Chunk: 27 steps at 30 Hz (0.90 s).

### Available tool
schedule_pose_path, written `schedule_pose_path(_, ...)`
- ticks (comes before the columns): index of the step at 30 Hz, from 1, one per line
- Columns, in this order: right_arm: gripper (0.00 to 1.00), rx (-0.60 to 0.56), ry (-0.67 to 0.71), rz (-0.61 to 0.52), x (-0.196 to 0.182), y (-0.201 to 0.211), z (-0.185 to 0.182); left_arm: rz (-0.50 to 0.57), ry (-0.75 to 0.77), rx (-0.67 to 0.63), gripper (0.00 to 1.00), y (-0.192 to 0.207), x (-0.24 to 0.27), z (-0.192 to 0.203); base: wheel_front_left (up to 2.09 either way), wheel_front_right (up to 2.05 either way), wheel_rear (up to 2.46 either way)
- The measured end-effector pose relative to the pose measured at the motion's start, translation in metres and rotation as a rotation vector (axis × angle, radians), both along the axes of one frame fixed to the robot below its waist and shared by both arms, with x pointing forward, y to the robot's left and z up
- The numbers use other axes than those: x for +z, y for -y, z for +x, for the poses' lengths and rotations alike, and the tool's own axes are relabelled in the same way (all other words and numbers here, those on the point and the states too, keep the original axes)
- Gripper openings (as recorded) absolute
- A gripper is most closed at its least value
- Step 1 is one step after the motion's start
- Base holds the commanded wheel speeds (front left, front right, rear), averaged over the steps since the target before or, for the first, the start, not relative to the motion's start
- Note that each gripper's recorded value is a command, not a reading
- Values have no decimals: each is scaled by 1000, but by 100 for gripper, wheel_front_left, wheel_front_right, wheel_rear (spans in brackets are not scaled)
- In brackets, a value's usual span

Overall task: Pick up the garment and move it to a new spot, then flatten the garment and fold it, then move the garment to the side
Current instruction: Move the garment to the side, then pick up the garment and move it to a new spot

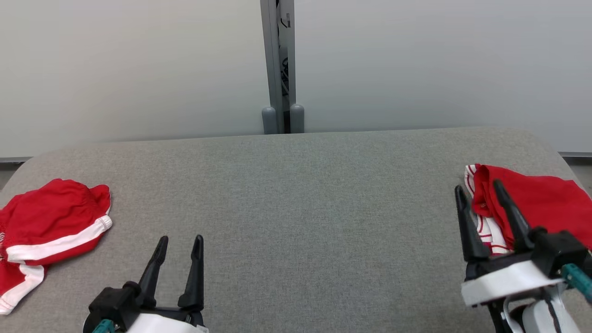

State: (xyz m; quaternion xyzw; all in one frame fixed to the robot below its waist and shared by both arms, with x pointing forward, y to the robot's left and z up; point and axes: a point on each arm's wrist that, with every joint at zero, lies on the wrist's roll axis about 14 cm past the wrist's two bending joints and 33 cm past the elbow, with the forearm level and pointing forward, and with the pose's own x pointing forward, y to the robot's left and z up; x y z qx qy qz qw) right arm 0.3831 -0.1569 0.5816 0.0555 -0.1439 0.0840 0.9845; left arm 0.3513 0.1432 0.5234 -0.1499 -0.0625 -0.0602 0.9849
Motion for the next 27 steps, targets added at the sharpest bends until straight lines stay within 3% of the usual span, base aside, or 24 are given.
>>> schedule_pose_path(9, 100, 20, -97, -81, -40, -17, -22, 6, -49, 9, 100, -3, -17, -13, 0, 0, 0)
schedule_pose_path(27, 100, -8, -100, -62, -40, -9, -21, 24, -55, 9, 100, -2, -19, -14, 0, 0, 0)
